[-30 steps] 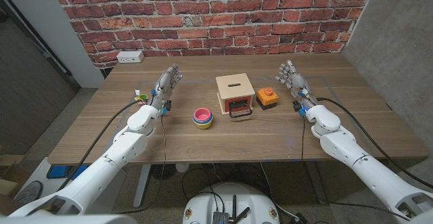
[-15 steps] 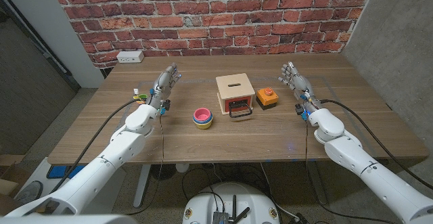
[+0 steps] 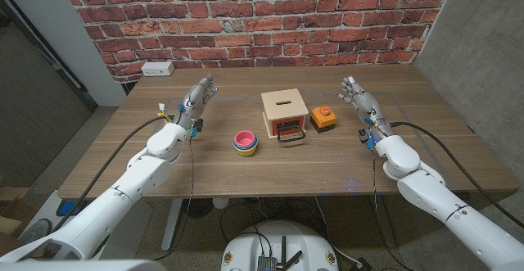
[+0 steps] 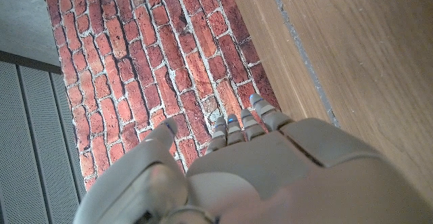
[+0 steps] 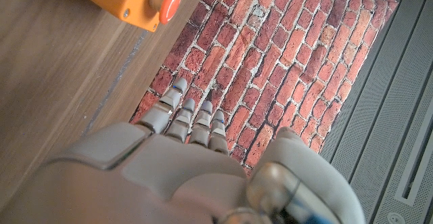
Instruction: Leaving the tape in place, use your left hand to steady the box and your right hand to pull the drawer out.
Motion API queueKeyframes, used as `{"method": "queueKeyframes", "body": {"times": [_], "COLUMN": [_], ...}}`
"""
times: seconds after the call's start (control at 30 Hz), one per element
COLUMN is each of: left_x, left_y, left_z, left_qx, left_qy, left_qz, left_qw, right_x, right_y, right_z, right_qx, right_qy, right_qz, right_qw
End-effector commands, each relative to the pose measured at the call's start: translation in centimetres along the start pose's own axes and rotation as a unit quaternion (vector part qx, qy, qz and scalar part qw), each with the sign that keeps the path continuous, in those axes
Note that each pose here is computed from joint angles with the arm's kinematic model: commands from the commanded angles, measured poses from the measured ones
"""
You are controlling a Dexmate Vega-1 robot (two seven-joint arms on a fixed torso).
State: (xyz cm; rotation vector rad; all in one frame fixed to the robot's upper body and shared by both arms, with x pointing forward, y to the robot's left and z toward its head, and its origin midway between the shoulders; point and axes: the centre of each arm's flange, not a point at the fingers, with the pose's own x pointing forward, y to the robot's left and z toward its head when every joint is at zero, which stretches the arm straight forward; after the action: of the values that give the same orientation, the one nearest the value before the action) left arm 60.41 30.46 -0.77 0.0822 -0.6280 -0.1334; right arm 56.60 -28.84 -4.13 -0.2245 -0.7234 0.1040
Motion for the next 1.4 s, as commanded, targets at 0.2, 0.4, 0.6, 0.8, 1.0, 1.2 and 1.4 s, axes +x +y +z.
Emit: {"method": "queueKeyframes", "body": {"times": [0.2, 0.4, 0.6, 0.8, 1.0, 1.2, 1.4], "left_x": [0.6, 1.1, 1.5, 1.7, 2.0, 1.9, 1.7], "left_y": [0.1, -0.3, -0.8, -1.3, -1.8, -1.9, -1.5], "left_z": [2.2, 2.8, 3.6, 4.6, 5.8, 6.4, 6.2], "left_qx": [0.048, 0.064, 0.087, 0.120, 0.150, 0.163, 0.160], "left_qy": [-0.002, -0.010, -0.016, -0.020, -0.031, -0.037, -0.043], "left_qz": [-0.031, -0.046, -0.063, -0.081, -0.108, -0.117, -0.114], "left_qw": [0.998, 0.997, 0.994, 0.989, 0.982, 0.979, 0.980], "right_x": [-2.3, -3.4, -4.0, -4.7, -5.2, -5.8, -6.3], "right_y": [1.6, 2.4, 2.9, 3.4, 4.3, 5.2, 6.2], "right_z": [1.7, 2.2, 2.9, 3.4, 3.5, 3.7, 4.2], "right_qx": [-0.037, -0.059, -0.095, -0.132, -0.157, -0.185, -0.237], "right_qy": [-0.019, -0.023, -0.026, -0.029, -0.035, -0.038, -0.038], "right_qz": [-0.003, -0.002, 0.007, 0.015, 0.018, 0.023, 0.040], "right_qw": [0.9991, 0.9980, 0.9951, 0.9908, 0.9868, 0.9818, 0.9699]}}
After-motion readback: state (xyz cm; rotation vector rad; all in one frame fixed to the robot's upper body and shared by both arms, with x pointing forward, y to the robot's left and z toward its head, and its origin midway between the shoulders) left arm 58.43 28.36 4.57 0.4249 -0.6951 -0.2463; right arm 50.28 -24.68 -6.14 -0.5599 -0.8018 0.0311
